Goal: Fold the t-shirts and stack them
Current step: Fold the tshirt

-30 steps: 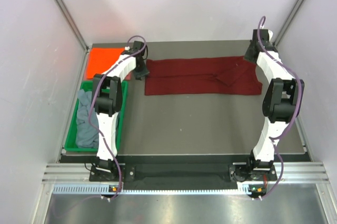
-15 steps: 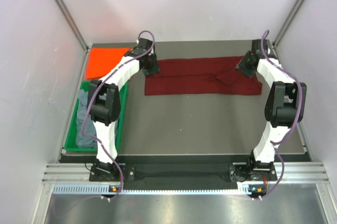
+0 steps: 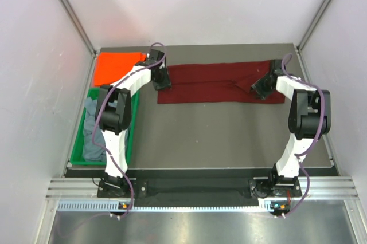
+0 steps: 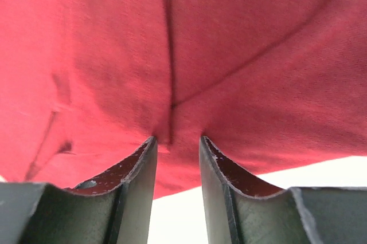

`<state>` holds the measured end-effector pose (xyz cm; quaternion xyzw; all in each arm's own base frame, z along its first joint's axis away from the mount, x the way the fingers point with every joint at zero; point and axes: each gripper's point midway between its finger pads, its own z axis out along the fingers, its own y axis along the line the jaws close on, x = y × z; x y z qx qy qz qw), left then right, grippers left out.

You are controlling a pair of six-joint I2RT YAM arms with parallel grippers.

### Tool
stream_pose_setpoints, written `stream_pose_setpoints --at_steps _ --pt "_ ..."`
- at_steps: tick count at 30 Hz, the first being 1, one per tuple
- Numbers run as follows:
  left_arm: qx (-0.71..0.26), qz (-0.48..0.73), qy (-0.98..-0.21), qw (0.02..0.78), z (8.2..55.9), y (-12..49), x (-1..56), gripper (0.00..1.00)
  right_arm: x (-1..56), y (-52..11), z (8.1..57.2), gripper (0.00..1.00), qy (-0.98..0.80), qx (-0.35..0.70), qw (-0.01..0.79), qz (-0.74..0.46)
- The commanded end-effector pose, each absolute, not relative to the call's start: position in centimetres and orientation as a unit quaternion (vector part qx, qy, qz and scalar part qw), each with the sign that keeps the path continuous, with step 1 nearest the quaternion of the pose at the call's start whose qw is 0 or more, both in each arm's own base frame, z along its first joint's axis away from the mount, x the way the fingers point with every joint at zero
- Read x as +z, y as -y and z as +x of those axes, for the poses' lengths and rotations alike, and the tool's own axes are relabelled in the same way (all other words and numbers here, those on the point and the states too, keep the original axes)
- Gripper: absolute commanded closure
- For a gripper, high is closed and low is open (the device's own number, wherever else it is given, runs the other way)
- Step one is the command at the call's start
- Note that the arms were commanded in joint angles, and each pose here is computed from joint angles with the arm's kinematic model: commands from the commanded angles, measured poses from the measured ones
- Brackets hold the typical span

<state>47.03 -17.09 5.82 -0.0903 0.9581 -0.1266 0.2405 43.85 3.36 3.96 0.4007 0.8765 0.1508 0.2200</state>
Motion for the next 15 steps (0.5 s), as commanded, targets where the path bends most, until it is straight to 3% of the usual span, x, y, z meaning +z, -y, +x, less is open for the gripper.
stream_pose_setpoints --at_steps 1,15 --pt "-0.118 -0.095 -0.956 0.249 47.4 16.66 5.62 0.6 7.42 -3.9 46.15 0.64 -0.848 0.188 0.279 0.408" --pt "-0.125 -0.106 -0.954 0.251 47.14 16.76 6.11 0.6 6.46 -4.42 47.1 0.67 -0.84 0.199 0.284 0.417"
